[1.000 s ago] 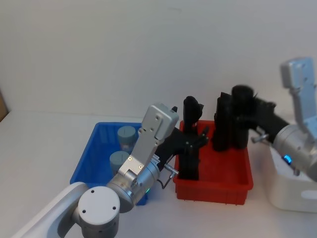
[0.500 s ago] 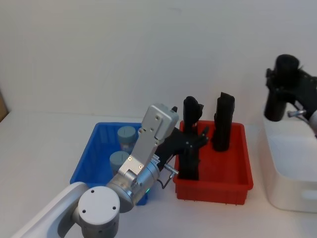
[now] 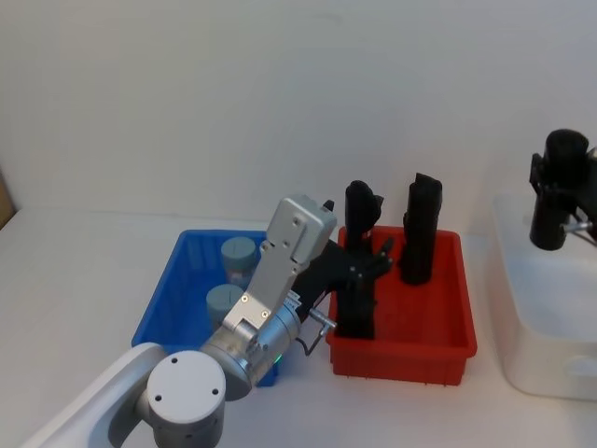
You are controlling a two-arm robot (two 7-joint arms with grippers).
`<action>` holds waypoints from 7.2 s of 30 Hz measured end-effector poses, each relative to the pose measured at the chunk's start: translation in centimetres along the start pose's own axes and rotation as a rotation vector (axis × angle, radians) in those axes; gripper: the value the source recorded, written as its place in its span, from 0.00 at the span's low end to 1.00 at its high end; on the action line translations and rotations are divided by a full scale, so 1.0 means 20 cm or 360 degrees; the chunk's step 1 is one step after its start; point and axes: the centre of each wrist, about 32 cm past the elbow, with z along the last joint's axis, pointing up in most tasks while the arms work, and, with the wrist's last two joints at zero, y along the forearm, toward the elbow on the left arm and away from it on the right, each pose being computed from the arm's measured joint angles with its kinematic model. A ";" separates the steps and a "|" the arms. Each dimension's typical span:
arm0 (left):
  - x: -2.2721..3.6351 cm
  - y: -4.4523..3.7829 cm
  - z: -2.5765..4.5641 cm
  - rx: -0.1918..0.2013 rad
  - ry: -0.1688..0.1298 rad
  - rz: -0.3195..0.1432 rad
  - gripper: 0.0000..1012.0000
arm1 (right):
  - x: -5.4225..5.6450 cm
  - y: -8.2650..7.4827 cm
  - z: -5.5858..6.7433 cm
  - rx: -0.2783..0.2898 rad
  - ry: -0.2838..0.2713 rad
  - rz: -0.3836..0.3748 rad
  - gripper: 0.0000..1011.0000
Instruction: Pick the cotton swabs from the blue box and place them into the white box.
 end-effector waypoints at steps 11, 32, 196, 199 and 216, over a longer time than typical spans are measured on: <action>0.000 0.000 0.000 0.0000 0.0000 0.0000 0.99 | 0.01 0.06 -0.06 -0.0072 -0.0007 -0.0021 0.58; 0.017 0.064 0.010 0.0022 -0.0016 0.0079 0.99 | 0.01 0.09 -0.10 -0.0117 -0.0010 -0.0032 0.99; 0.405 0.137 -0.050 0.0643 0.0226 0.0343 0.66 | 0.01 0.09 -0.11 -0.0127 -0.0011 -0.0034 0.99; 0.400 0.128 -0.011 0.0597 0.0199 0.0341 0.66 | 0.01 0.09 -0.11 -0.0127 -0.0011 -0.0034 0.99; 0.340 0.049 0.307 0.0196 -0.0008 0.0249 0.66 | 0.02 0.05 -0.07 -0.0041 -0.0025 0.0130 0.99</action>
